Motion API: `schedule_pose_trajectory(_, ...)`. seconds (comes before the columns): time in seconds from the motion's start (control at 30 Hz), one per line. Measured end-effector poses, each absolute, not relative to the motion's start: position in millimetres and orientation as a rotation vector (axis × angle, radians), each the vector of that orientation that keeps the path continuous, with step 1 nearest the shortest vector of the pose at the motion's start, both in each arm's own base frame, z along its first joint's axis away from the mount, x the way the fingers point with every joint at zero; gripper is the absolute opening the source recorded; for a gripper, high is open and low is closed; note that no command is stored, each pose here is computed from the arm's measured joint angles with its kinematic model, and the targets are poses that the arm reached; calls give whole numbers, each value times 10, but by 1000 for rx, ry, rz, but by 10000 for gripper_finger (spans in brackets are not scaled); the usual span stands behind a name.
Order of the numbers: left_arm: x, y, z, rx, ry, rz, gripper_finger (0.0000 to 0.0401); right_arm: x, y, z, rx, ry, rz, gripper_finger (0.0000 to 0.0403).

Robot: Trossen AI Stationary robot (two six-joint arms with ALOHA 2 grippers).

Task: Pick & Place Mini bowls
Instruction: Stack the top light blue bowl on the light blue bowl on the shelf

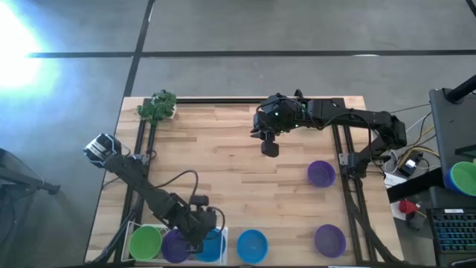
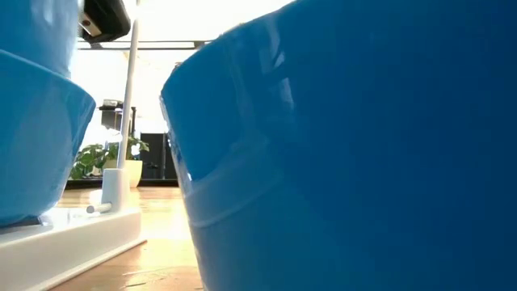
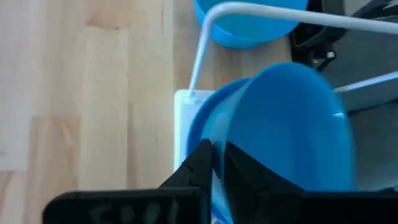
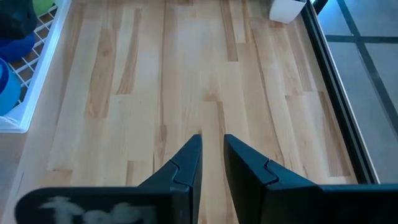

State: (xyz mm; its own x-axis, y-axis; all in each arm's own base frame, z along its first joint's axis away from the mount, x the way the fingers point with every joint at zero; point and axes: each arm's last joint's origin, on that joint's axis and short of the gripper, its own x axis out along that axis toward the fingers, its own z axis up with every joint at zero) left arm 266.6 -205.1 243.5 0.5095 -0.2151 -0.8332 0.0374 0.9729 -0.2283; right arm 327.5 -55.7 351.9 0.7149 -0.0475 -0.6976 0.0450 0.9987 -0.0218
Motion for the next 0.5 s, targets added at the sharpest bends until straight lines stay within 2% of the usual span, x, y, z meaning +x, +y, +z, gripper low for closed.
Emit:
schedule_pose_trajectory(0.3,2680,-2033,2435,-184,1018,-140,76,3275,-557,3519,-2,773,-52,61)
schedule_pose_trajectory(0.5,2647,-2023,2489,-186,1034,-197,82,3275,-557,3519,-5,773,-51,61)
